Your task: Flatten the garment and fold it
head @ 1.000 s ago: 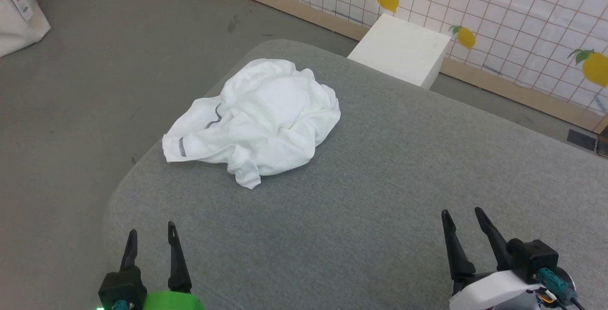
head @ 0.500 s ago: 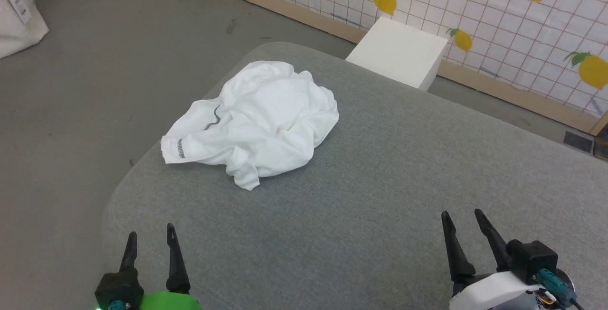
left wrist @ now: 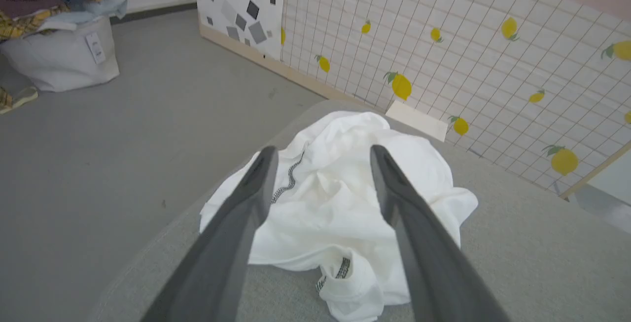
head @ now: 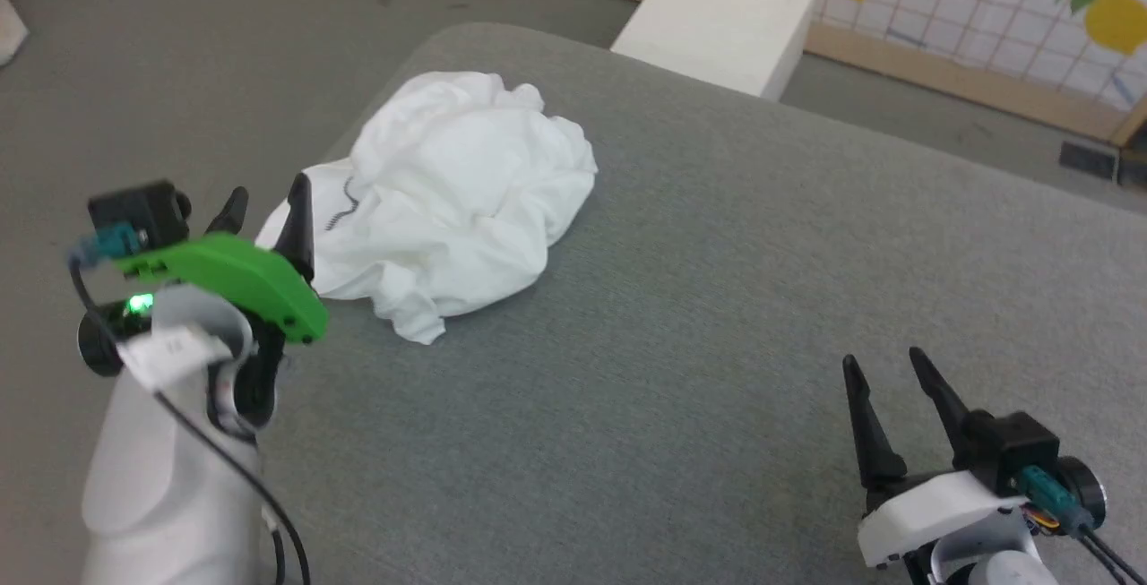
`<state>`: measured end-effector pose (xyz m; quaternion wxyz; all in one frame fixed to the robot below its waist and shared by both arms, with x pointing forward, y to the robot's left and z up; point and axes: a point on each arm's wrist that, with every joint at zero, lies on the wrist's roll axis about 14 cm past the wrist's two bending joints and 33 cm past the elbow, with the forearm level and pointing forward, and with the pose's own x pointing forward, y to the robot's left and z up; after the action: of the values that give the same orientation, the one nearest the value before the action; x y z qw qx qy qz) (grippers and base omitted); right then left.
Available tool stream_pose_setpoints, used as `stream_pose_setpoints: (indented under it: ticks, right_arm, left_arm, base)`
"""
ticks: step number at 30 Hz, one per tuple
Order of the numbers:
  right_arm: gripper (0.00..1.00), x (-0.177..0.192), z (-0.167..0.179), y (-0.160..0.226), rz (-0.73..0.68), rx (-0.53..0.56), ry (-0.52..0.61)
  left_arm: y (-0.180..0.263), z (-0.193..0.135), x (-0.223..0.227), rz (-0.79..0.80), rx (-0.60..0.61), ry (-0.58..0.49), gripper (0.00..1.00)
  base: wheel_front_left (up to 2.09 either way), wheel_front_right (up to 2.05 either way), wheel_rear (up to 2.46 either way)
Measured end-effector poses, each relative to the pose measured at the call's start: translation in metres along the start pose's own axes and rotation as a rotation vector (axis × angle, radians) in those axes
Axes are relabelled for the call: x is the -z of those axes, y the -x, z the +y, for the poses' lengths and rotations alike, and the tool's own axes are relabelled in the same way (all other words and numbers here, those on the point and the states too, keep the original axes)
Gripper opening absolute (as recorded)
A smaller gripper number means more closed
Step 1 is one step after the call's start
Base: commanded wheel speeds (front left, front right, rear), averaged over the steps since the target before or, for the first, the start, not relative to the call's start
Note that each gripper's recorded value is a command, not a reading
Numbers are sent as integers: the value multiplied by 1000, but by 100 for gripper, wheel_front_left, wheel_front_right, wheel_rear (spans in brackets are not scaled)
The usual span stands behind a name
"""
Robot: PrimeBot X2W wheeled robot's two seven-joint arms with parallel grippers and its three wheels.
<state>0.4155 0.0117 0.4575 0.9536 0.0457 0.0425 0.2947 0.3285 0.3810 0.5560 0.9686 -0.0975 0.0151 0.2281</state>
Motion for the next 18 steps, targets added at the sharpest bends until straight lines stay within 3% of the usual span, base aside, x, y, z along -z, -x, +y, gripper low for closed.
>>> stream_pose_setpoints:
  ticks: [4, 9, 18]
  right_arm:
    - [100, 5, -20, -1, 11, 49, 0]
    - [100, 18, -46, 5, 41, 120, -11]
    - [100, 44, -77, 16, 98, 203, -29]
  left_arm:
    - [-30, -13, 38, 283, 26, 35, 100]
    - [-42, -20, 93, 575, 24, 6, 100]
    - [-34, -40, 184, 865, 36, -38, 100]
  base:
    - [0, 0, 0]
    - [0, 0, 0]
    - [0, 0, 0]
